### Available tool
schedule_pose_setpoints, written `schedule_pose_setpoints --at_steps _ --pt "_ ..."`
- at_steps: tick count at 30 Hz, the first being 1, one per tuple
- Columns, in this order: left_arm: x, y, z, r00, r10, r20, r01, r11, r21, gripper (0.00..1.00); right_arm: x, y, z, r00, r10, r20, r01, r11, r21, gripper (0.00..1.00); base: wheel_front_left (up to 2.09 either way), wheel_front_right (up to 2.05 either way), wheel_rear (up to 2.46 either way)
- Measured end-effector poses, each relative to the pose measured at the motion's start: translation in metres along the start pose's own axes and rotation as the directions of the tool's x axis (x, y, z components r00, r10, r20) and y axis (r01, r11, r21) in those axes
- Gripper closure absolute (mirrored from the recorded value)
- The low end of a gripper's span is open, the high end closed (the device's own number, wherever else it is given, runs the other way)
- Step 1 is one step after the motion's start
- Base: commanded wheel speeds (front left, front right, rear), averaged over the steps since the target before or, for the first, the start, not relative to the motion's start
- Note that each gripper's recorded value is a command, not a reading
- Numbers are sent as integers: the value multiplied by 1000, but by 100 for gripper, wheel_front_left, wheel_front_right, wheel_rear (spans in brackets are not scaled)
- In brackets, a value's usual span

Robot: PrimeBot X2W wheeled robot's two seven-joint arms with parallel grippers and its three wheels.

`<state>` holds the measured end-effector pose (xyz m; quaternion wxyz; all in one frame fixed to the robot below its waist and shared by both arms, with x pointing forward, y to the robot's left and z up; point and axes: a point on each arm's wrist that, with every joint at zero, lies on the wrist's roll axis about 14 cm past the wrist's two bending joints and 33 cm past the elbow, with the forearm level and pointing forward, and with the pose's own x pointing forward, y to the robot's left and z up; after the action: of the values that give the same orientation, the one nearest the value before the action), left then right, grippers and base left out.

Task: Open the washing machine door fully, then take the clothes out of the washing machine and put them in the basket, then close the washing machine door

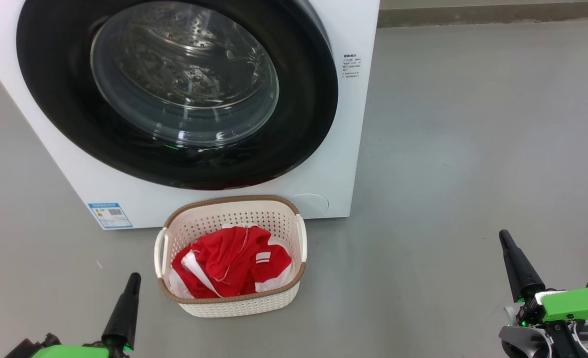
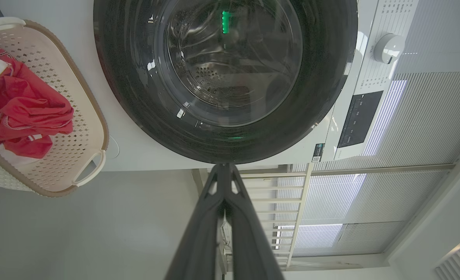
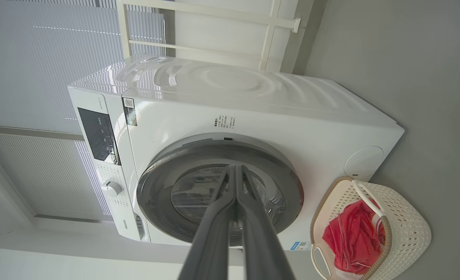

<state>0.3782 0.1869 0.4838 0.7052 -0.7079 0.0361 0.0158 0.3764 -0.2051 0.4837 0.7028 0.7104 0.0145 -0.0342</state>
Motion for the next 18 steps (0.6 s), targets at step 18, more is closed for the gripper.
schedule_pose_setpoints --at_steps 18 --pt "0 0 0 1000 0 0 0 1000 0 100 0 0 0 1000 1 -2 -1 1000 1 100 0 0 0"
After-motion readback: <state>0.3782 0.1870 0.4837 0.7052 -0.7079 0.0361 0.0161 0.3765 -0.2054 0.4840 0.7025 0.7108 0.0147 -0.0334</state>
